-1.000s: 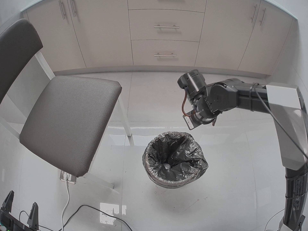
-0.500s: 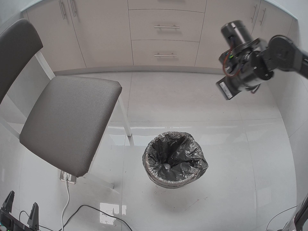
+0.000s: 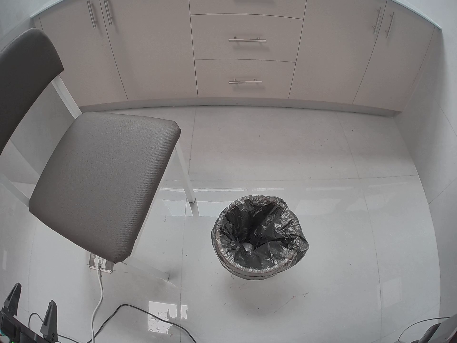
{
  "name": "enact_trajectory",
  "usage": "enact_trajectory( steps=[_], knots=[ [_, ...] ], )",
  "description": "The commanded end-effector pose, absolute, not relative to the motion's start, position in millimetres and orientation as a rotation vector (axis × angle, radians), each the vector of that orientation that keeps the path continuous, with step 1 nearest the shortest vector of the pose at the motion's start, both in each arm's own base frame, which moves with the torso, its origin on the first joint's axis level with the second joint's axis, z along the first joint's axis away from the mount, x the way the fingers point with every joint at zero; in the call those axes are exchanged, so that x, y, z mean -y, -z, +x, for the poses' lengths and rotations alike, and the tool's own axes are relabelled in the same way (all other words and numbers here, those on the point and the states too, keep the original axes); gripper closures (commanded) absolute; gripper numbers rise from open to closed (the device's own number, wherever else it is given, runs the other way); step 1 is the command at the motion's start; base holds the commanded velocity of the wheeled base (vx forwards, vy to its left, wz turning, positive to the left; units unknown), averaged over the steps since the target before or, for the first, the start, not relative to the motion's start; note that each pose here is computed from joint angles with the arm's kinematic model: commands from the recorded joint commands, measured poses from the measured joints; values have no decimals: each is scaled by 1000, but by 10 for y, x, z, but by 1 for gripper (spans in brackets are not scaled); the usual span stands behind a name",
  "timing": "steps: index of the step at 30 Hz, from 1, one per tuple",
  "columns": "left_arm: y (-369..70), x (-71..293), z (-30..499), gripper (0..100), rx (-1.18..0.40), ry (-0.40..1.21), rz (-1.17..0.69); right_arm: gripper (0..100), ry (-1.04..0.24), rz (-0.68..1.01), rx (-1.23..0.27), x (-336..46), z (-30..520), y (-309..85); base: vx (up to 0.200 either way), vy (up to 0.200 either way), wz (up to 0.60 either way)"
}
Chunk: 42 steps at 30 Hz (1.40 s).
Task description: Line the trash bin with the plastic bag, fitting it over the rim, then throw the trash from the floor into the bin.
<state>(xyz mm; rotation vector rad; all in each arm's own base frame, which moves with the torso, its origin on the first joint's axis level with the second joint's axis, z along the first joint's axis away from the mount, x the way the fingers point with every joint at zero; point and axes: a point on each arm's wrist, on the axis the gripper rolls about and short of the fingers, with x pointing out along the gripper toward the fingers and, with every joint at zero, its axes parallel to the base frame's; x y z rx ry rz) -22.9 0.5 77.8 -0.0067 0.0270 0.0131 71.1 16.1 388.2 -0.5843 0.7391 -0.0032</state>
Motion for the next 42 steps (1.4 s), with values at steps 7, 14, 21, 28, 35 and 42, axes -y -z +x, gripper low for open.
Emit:
enact_trajectory(
  steps=[7,14,21,28,35,42],
  knots=[
    [-760,-6,-238,0,-15,-12,-7,100,189,-187,114,243,-2429,-3170,0,0,0],
    [-760,-5,-238,0,-15,-14,-7,100,212,-166,412,51,-2640,-2670,0,0,0],
    [-760,-5,-238,0,-15,-14,-7,100,180,-175,377,46,-2151,-2330,0,0,0],
    [-759,-5,-238,0,-17,-14,-7,100,11,-85,230,5,-1410,-2043,0,0,0],
    [-759,-5,-238,0,-17,-14,-7,100,-32,-85,159,-7,-412,-1228,0,0,0],
    [-760,-5,-238,0,-15,-14,-7,100,-52,-41,62,-11,-230,-818,0,0,0]
  ],
)
